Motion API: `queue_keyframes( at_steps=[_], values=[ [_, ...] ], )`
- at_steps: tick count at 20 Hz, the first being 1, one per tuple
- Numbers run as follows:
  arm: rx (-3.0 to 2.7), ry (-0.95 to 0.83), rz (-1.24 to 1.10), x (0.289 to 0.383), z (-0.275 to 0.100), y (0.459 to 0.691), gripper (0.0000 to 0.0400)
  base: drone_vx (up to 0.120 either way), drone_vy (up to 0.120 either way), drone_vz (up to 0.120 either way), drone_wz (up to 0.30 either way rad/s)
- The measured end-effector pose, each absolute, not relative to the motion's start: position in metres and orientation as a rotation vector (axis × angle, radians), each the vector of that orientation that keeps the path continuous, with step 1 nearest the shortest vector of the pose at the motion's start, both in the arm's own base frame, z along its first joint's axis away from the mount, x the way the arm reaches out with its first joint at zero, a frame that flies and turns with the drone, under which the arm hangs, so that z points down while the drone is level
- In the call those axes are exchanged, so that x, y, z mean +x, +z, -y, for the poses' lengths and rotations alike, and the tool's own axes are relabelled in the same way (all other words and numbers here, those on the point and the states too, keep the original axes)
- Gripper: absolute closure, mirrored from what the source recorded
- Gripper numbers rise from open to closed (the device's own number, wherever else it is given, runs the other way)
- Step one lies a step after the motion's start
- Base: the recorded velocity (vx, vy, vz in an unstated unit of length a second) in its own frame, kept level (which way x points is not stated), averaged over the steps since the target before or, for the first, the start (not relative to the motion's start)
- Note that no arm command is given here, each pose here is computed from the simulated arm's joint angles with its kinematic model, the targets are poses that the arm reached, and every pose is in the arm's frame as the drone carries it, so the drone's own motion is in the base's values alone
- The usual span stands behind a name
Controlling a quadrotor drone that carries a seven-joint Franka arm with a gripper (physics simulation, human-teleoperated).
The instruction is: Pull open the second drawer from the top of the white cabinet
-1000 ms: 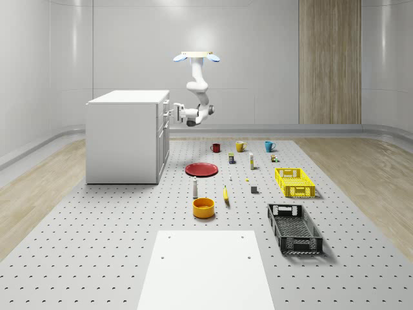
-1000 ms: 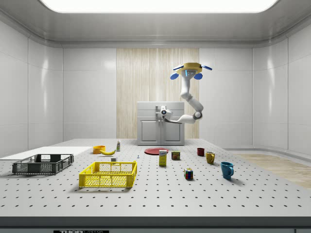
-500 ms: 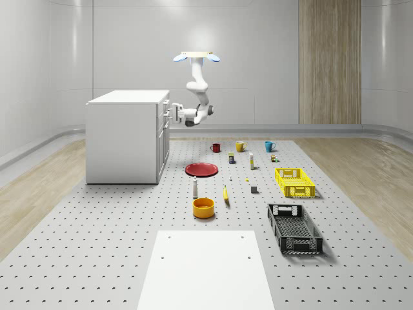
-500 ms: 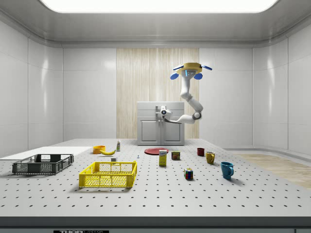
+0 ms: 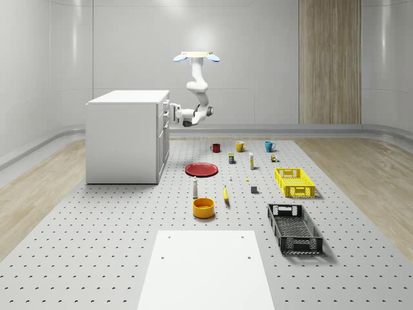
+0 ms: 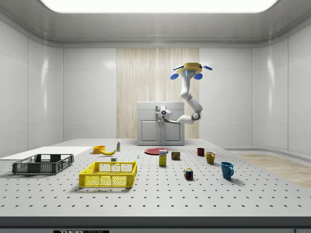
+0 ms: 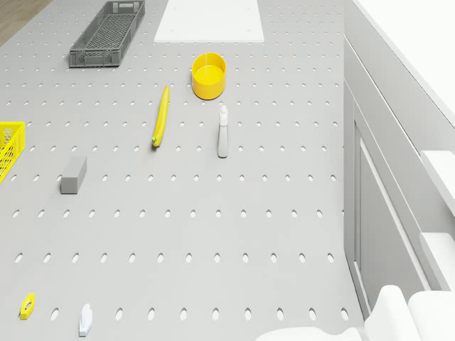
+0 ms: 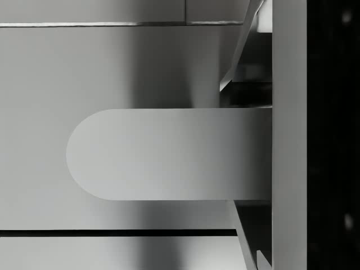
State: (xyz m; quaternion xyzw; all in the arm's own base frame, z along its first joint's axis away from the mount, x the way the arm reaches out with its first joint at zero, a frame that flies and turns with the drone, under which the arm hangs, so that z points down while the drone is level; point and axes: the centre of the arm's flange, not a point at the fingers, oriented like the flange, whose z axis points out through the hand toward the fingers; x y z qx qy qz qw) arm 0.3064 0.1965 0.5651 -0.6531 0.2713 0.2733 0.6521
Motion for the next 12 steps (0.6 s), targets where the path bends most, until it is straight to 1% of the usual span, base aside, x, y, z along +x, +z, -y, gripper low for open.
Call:
queue_keyframes(
  at_steps=[4, 12],
  values=[
    [-1.483, 0.619, -0.617, 0.3065, -0.192, 0.564, 0.0283, 0.000, 0.000, 0.000, 0.000],
    [-1.484, 0.617, -0.617, 0.3065, -0.171, 0.564, 0.0287, 0.000, 0.000, 0.000, 0.000]
  ],
)
